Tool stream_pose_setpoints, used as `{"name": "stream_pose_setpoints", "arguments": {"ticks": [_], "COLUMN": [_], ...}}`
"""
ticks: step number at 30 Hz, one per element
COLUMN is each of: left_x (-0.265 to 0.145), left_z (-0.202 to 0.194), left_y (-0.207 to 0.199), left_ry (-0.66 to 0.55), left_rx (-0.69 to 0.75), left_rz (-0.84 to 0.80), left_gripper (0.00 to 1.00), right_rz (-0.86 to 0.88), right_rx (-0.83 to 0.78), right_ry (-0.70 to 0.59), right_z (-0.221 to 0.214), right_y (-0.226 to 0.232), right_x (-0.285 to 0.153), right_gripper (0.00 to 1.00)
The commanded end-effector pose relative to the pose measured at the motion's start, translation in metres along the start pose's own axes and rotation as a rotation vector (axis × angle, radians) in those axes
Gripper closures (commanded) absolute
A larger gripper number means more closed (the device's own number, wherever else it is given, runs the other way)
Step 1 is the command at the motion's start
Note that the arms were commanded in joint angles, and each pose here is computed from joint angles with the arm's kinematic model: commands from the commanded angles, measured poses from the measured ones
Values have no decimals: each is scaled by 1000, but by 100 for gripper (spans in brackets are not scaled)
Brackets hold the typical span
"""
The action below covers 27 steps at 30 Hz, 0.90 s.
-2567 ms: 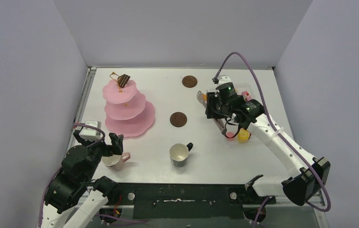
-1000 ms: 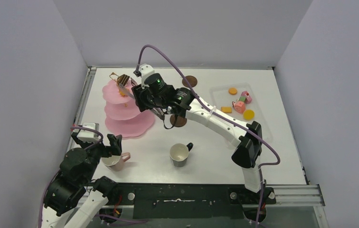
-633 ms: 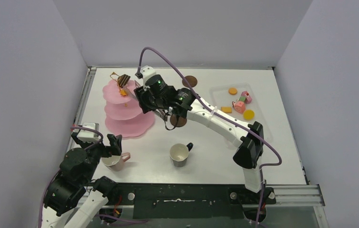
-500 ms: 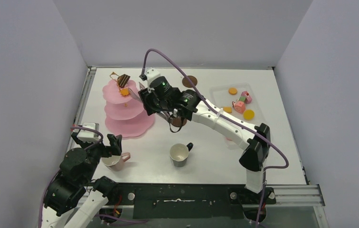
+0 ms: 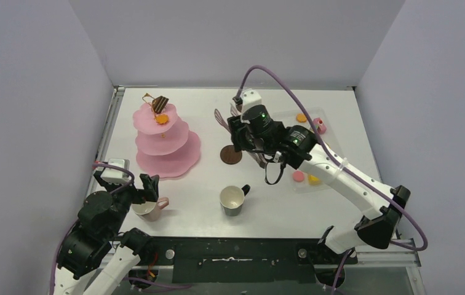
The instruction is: Serve the afternoon tea
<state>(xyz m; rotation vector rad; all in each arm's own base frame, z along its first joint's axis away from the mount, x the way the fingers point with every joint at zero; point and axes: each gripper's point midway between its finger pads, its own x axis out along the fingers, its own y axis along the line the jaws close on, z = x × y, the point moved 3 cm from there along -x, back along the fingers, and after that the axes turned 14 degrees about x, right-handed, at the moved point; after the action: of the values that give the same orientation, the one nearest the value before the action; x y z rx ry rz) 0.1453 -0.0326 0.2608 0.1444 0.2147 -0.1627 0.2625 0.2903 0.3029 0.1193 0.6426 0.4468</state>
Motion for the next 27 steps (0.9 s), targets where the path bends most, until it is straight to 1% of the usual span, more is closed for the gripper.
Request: {"name": "stream_pose_setpoints", "arguments": {"ticks": [1,5,10,12,18,27], "left_x": [4,4,5,4,5,7], "left_z": [11,11,11,10,11,10], "left_y": [-3,-4,-5,-5,-6,-8], "left_ry": [-37,-38,-39,-37,-39,-30], "left_rx": [0,1,3,4,6,10], "left_rz": [-17,-22,-30,-32,-36,-47], "left_gripper": [4,4,4,4,4,4], "right_rz": [-156,-281,-383,-416,-469,-564], "right_rx": [109,179,232,251,305,420], "right_ry": [-1,57,126,139,200,266], "right_z": [-12,-41,-71,-77,-97,-126], "right_y": [-48,-83,-110,-119,-143,-188], "right_x": [-21,-31,-40,-44,-44,-52], "right_gripper": [49,49,50,51,56,57]}}
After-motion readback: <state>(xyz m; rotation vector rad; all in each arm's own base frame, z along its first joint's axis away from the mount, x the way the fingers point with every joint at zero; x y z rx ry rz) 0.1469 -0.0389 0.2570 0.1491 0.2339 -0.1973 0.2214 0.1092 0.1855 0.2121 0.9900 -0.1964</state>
